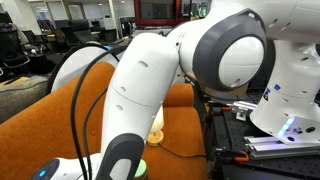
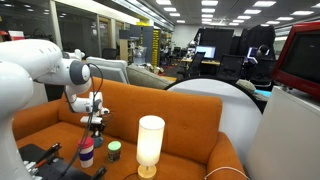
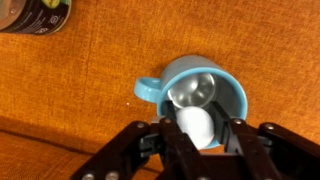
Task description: Put the white thing on the couch in the blue cup
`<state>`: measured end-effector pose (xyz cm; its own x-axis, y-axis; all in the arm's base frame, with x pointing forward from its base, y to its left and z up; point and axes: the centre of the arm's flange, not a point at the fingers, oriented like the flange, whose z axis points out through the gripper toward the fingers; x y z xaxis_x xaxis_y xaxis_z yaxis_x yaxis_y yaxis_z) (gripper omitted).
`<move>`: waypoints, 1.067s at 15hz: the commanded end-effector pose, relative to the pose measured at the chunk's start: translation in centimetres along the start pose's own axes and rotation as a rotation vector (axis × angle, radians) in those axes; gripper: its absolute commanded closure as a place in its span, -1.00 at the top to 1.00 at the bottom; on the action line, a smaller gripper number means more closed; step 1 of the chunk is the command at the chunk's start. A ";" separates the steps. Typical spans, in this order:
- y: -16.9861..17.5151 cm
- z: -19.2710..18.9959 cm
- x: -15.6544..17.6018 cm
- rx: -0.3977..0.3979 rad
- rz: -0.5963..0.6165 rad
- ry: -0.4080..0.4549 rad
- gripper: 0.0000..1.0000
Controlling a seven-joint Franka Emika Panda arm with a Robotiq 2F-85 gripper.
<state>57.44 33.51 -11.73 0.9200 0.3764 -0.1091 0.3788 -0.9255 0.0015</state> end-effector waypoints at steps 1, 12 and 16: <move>-0.4 0.3 0.7 0.013 -0.001 -0.013 -0.73; -0.5 -1.7 -1.1 0.034 -0.005 0.006 1.00; -0.7 -5.6 -2.5 0.050 -0.013 0.078 1.00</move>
<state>57.71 34.85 -9.37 0.9219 0.3826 -0.0601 0.3818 -0.9239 -0.0252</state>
